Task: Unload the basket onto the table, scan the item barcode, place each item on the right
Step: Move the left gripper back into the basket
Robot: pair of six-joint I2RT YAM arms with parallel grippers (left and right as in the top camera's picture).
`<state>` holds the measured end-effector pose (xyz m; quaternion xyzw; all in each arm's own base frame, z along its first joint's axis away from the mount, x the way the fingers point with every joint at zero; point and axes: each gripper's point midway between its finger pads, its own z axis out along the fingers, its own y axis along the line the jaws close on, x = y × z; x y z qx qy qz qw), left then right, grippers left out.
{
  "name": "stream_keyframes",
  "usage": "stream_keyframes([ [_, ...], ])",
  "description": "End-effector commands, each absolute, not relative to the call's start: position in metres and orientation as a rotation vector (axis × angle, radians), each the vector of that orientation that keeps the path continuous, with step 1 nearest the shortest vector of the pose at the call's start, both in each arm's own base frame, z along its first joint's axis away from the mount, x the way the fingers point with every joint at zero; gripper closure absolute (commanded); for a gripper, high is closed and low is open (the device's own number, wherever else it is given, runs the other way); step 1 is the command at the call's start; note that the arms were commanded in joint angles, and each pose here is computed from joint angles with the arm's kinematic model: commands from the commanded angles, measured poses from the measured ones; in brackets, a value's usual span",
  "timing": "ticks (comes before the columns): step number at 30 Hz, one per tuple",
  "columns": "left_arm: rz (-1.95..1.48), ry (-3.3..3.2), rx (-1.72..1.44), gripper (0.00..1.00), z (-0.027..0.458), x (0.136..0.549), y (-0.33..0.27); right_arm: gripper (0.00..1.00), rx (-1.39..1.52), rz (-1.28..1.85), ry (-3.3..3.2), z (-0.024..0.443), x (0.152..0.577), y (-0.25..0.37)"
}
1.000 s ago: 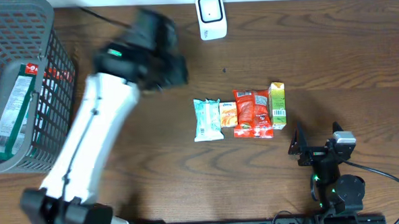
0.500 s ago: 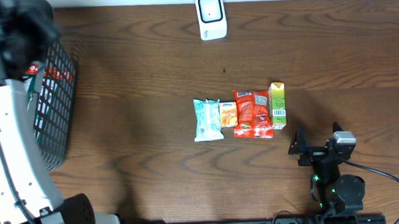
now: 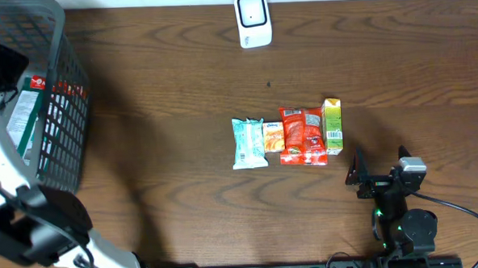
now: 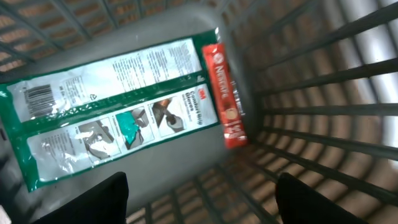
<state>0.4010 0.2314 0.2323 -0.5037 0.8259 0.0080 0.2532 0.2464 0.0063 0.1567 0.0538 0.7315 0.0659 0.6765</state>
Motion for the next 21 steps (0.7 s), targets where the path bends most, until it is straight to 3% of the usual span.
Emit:
stream_keyframes([
  [1, 0.068, 2.332, -1.346, 0.23, 0.204, 0.406, 0.239, 0.01, 0.112, 0.14, 1.645, 0.156, 0.246, 0.006],
  [21, -0.027, 2.167, -1.57, 0.23, 0.12, 0.47, 0.257, 0.01, 0.112, 0.14, 1.646, 0.156, 0.246, 0.006],
])
